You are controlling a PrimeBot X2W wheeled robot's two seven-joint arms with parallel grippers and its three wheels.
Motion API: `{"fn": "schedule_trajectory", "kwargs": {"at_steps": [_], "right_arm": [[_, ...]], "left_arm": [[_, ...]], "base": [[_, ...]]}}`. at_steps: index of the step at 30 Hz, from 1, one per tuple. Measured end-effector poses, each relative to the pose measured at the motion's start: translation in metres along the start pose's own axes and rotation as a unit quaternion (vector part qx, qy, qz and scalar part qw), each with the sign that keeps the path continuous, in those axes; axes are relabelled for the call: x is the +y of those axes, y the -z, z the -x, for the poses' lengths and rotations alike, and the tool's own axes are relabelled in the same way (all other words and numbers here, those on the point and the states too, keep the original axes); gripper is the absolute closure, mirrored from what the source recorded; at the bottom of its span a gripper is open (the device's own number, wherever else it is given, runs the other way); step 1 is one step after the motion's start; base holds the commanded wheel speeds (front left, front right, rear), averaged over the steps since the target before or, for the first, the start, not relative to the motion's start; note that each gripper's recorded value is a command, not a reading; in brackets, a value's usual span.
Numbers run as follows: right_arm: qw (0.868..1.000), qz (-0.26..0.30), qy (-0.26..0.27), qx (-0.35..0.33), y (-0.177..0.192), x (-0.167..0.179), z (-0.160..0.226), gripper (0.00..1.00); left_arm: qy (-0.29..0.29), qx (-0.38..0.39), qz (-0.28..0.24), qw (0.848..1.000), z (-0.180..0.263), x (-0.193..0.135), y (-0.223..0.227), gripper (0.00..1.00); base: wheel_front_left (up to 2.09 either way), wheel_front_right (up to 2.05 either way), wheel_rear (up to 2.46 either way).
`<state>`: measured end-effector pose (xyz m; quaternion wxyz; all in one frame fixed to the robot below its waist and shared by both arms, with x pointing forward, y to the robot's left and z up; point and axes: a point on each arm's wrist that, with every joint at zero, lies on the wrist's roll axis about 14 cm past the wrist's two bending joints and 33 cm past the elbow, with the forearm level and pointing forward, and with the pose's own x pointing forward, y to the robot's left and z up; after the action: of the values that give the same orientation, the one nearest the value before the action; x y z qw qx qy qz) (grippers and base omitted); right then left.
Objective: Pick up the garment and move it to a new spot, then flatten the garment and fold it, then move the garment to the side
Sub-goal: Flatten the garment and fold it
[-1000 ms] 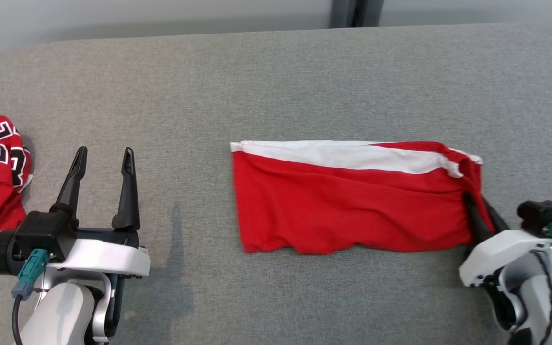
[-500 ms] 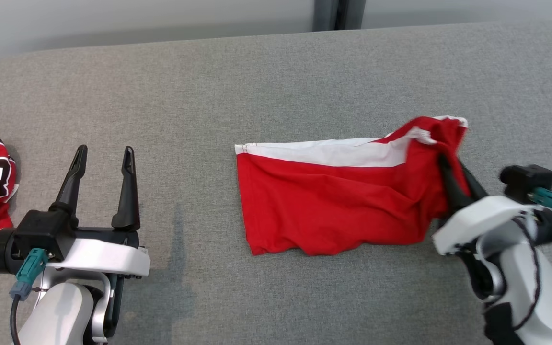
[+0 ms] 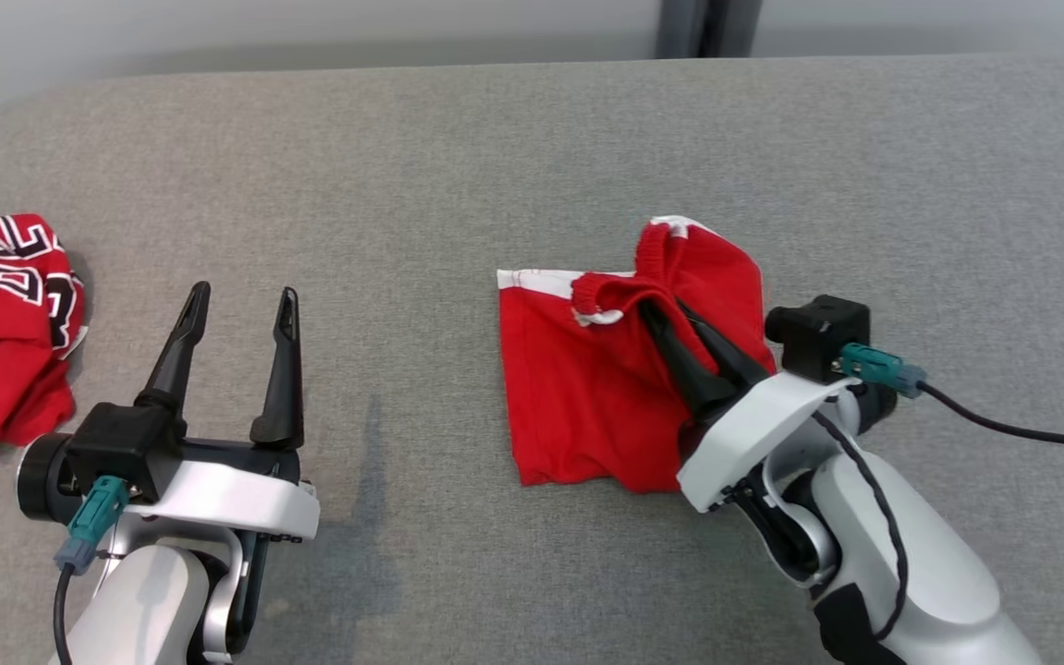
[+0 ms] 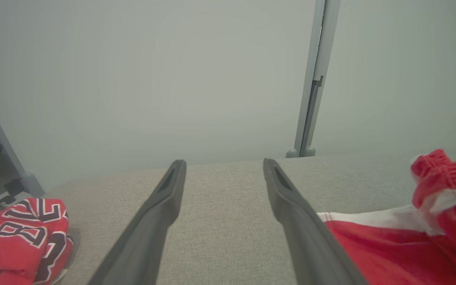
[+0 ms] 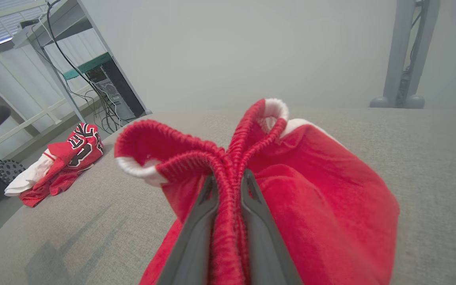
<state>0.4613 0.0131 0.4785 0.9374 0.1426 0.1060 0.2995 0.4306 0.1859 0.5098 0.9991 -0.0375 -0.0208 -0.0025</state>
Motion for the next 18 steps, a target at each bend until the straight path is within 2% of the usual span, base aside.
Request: {"fn": "schedule_trajectory", "kwargs": {"at_steps": [3, 11, 12, 13, 14, 15, 16, 18], "right_arm": [[1.0, 0.011, -0.02, 0.0, 0.003, 0.011, -0.009, 1.0], [0.999, 0.03, -0.03, 0.03, 0.032, 0.01, -0.024, 1.0], [0.999, 0.025, -0.034, 0.032, 0.035, 0.011, -0.027, 0.67], [0.998, 0.025, -0.039, 0.035, 0.038, 0.014, -0.028, 0.52], [0.998, 0.023, -0.044, 0.038, 0.041, 0.017, -0.029, 0.22], [0.998, 0.021, -0.049, 0.042, 0.045, 0.02, -0.029, 0.06], [0.997, 0.021, -0.054, 0.045, 0.047, 0.023, -0.029, 0.0], [0.997, 0.017, -0.061, 0.047, 0.05, 0.027, -0.028, 0.0]], "left_arm": [[-0.003, 0.003, 0.0, 1.0, 0.001, 0.002, 0.002, 0.0], [-0.001, 0.017, 0.002, 1.0, 0.003, 0.002, 0.012, 0.0], [0.001, 0.018, 0.003, 1.0, 0.002, 0.001, 0.013, 0.0], [0.0, 0.02, 0.004, 1.0, 0.002, 0.001, 0.015, 0.0], [0.002, 0.022, 0.005, 1.0, 0.002, 0.0, 0.017, 0.0], [0.003, 0.024, 0.005, 1.0, 0.002, 0.0, 0.018, 0.0], [0.002, 0.024, 0.005, 1.0, 0.001, 0.0, 0.019, 0.0], [0.003, 0.026, 0.004, 1.0, 0.0, 0.0, 0.02, 0.0]], "base": [[0.0, 0.0, 0.0], [0.0, 0.0, 0.0], [0.0, 0.0, 0.0], [0.0, 0.0, 0.0], [0.0, 0.0, 0.0], [0.0, 0.0, 0.0], [0.0, 0.0, 0.0], [0.0, 0.0, 0.0]]}}
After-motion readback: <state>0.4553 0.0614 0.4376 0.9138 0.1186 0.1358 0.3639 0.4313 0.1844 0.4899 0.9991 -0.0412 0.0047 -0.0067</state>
